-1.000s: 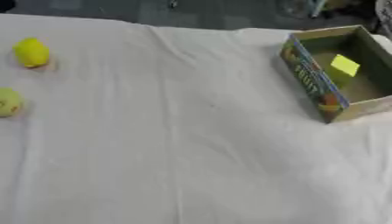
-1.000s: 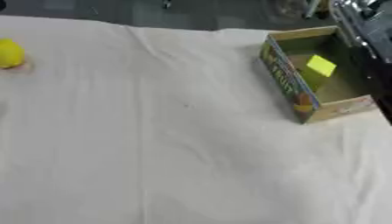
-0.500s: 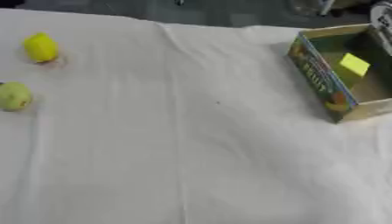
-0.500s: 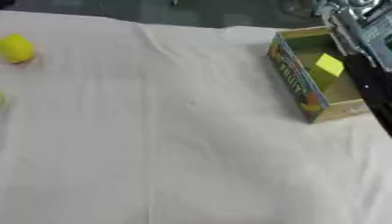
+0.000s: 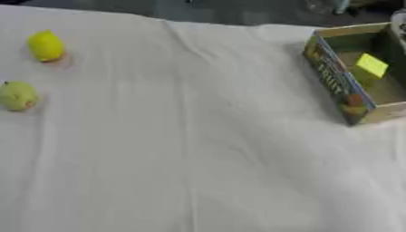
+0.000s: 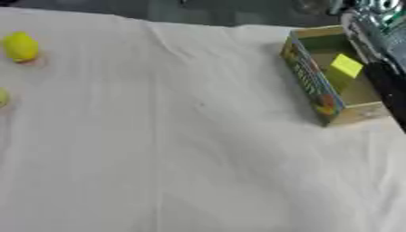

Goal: Pick up the objects with one hand, pass them to the other hand, and then place them into the box on the other side of the table.

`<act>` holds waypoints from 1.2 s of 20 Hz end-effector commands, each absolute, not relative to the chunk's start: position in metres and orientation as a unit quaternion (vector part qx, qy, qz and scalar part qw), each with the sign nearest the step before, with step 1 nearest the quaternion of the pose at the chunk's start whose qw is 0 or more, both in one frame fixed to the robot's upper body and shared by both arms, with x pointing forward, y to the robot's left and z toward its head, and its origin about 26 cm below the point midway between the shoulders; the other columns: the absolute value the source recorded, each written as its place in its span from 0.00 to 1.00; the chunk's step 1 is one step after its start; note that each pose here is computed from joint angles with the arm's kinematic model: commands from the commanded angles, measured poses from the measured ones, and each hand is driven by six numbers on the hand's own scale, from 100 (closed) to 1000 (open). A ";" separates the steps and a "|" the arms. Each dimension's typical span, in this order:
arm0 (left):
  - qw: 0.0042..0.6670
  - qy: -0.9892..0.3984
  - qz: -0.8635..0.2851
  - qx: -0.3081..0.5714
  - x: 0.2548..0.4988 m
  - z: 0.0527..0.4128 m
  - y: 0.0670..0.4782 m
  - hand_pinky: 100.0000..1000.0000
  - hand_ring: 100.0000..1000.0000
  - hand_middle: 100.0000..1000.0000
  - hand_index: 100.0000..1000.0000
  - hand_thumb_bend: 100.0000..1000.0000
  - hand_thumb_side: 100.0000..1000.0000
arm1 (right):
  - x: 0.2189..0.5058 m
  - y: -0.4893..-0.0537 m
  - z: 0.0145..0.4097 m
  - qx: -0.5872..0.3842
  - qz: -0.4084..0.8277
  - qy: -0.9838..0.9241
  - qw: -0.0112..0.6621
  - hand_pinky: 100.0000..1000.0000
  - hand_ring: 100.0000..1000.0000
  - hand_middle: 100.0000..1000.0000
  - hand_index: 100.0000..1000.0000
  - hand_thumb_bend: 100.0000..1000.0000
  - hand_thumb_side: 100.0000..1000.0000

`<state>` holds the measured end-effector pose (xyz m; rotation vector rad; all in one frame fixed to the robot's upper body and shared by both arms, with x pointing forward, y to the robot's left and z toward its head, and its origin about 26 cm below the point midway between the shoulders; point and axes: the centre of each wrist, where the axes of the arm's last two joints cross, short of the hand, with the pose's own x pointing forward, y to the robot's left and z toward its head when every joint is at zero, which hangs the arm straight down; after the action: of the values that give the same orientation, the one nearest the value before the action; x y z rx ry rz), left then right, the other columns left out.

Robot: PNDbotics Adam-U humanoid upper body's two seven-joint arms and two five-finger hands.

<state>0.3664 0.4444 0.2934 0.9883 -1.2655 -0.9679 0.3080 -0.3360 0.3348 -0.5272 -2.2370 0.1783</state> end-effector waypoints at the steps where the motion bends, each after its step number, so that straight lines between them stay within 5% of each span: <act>1: 0.608 -0.492 -0.477 0.402 0.378 0.301 0.439 0.70 0.75 0.74 0.80 0.66 0.18 | 0.306 -0.333 0.347 -0.203 0.073 -0.894 0.392 0.82 0.84 0.76 0.78 0.00 0.49; 13: 0.571 -0.432 -0.612 0.335 0.443 0.299 0.368 0.70 0.73 0.72 0.77 0.71 0.18 | 0.318 -0.329 0.340 -0.190 0.059 -0.889 0.412 0.82 0.83 0.75 0.77 0.00 0.50; 24: 0.537 -0.424 -0.649 0.333 0.473 0.283 0.324 0.68 0.69 0.68 0.76 0.68 0.11 | 0.323 -0.329 0.336 -0.182 0.057 -0.886 0.423 0.81 0.83 0.75 0.76 0.00 0.51</act>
<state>0.4731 0.3222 0.2689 0.7429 -0.9924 -1.5501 0.3258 -0.3268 0.3249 -0.4440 -2.1939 0.1375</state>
